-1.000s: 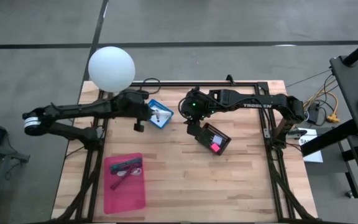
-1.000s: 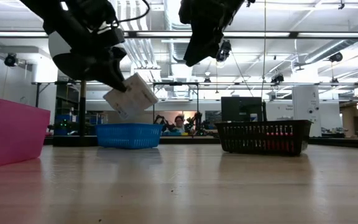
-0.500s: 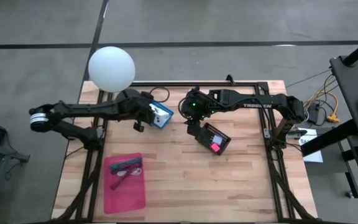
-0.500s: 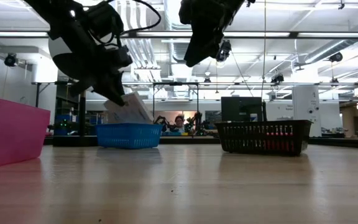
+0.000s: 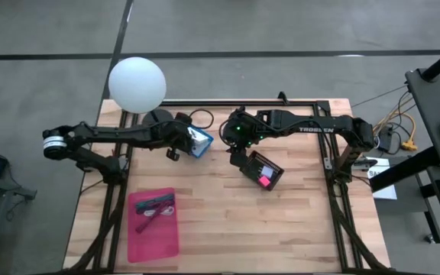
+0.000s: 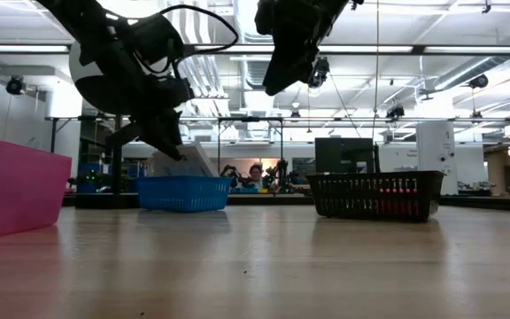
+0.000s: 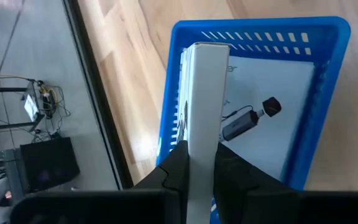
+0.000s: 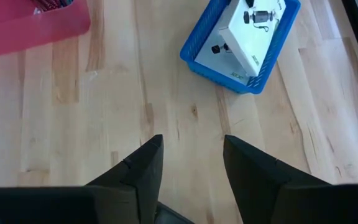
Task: Pick and place items into bin
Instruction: Put the white card reader box into the blue bin
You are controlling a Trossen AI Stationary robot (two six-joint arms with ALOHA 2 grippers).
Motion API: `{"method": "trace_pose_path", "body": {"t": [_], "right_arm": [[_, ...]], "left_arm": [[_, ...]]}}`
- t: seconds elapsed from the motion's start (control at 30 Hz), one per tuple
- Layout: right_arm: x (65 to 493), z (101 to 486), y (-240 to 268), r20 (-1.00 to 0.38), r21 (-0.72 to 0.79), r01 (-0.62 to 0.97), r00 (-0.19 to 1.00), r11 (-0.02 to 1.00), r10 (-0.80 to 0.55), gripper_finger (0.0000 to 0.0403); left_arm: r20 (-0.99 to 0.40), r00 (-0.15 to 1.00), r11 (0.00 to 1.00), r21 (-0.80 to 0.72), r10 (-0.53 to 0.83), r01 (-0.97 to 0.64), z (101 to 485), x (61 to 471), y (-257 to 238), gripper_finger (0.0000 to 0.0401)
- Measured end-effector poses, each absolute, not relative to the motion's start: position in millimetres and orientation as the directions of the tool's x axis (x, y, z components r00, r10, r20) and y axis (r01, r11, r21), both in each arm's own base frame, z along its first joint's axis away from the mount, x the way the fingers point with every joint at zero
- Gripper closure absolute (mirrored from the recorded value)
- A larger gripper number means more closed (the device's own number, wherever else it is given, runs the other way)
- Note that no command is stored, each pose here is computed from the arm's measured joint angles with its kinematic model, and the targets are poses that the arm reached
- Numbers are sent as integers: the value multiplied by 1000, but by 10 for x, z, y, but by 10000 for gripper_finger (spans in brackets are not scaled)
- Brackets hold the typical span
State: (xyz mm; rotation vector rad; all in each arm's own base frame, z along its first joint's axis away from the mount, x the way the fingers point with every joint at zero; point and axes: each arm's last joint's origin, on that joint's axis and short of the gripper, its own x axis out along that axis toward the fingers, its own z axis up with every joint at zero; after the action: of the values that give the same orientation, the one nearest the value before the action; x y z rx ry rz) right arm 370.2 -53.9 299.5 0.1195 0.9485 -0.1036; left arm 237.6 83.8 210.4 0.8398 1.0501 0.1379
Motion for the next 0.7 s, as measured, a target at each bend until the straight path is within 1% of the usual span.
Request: {"method": "trace_pose_path", "body": {"t": [0.23,0.33,0.5,0.6,0.7], "right_arm": [[3701,2995,-539,-815,56,141,578,988,-36,255],[3701,2994,-539,-815,55,138,578,989,-36,259],[3701,2991,-539,-816,55,139,577,989,-36,262],[3700,2989,-539,-817,55,139,576,989,-35,259],[3697,2987,-539,-819,56,141,573,988,-35,260]], "left_arm": [[-743,480,701,642,466,312,1972,2429,857,369],[-750,447,697,643,488,318,1904,2453,874,368],[-750,434,694,646,499,318,1843,2498,892,365],[-752,442,698,641,490,318,1840,2501,891,347],[-751,464,708,635,470,309,1855,2507,885,312]]}}
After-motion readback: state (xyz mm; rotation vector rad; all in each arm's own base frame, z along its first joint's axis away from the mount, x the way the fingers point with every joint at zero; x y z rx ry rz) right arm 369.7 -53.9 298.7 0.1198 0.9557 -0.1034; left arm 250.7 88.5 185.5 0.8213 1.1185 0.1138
